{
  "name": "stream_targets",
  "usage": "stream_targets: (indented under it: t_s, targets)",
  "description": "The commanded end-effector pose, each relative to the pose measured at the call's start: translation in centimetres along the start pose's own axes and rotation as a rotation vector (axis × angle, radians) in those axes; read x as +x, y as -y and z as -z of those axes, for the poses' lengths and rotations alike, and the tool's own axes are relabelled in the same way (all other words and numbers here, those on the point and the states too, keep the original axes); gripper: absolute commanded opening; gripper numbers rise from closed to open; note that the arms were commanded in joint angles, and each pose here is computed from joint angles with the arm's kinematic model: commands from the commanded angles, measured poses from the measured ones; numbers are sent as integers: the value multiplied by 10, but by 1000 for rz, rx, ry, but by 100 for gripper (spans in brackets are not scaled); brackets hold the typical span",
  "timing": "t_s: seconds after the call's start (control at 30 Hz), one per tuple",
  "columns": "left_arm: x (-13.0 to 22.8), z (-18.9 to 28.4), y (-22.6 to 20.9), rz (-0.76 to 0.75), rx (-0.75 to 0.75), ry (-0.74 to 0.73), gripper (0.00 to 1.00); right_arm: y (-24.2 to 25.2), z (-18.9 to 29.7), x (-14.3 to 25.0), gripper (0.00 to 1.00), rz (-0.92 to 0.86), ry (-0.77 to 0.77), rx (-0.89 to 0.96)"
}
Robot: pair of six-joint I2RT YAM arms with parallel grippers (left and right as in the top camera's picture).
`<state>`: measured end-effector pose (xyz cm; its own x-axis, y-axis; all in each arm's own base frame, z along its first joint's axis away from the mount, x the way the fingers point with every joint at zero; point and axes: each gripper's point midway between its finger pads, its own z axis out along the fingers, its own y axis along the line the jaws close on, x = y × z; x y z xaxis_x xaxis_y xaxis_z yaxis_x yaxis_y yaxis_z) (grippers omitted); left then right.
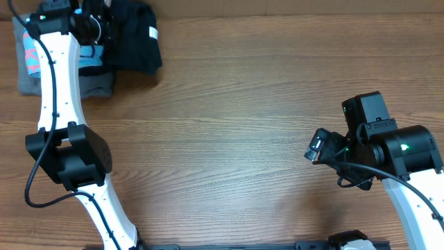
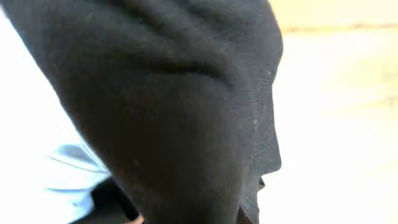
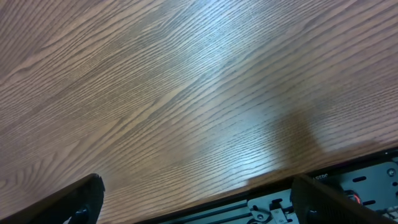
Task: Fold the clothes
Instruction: 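Carry the black bundle with the left gripper onto the back-left stack, then press the black bundle down on the stack and release the left gripper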
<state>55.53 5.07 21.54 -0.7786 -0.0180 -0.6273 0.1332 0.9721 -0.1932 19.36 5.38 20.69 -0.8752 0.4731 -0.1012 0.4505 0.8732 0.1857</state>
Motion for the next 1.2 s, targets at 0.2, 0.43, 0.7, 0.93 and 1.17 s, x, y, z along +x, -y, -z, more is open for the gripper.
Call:
stream_targets:
  t_s: [0.2, 0.43, 0.7, 0.93, 1.17]
  targets:
    - [-30, 33, -48, 75, -84, 134, 4, 1, 11, -2, 100, 6, 31, -7]
    - [-28, 41, -92, 50, -143, 165, 4, 2, 10, -1, 100, -3, 23, -2]
    - [-25, 17, -141, 82, -210, 195, 4, 9, 10, 6, 100, -20, -2, 30]
    - [-15, 15, -191, 122, -379, 192, 4, 20, 11, 10, 100, -52, -11, 78]
    - [-9, 32, -221, 192, -450, 215, 4, 19, 10, 10, 100, -64, -13, 80]
